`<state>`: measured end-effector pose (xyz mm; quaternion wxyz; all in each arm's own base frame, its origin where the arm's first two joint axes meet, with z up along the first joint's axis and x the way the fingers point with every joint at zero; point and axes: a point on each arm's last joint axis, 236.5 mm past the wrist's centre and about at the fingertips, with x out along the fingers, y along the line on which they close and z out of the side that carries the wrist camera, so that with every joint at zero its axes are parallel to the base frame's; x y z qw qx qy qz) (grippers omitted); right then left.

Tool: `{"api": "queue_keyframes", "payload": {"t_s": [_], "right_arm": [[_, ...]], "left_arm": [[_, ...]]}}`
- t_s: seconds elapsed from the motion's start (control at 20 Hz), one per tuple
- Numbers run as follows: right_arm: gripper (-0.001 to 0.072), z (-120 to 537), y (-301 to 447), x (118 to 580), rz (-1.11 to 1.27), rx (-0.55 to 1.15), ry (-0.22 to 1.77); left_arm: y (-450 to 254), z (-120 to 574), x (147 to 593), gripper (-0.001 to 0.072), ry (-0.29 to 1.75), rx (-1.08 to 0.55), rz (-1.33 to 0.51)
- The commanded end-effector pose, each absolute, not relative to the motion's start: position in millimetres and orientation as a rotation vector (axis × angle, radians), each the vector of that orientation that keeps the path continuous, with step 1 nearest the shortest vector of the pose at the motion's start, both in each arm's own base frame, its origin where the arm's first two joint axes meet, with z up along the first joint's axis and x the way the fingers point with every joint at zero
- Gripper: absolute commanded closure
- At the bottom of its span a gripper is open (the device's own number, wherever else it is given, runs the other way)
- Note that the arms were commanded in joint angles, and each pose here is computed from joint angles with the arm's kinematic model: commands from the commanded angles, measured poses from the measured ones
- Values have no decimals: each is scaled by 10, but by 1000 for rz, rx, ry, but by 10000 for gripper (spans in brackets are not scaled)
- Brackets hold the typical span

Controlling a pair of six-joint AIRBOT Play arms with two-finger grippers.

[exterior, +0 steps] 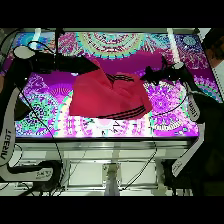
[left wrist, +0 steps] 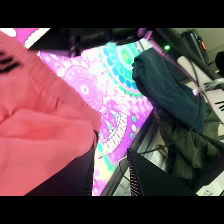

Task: Fold the clothes and pants, and hang the long-sleeved shirts on hangers.

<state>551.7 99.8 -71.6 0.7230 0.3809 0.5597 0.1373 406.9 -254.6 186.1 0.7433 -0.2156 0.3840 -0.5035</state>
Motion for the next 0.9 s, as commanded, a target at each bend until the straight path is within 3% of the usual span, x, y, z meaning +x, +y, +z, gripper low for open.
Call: {"api": "queue_keyframes", "payload": {"t_s": [0.0, 0.45, 0.85], "right_arm": [[700, -642, 488, 5525, 135, 849, 1222], [699, -822, -285, 5417, -222, 923, 1232], [689, -839, -523, 5414, -318, 988, 1203]], "left_arm": [[-2541, 1839, 4082, 497, 845, -474, -1101], [-2529, 1727, 4201, 496, 850, -489, -1068], [-2466, 1584, 4248, 496, 869, -438, -1028]]}}
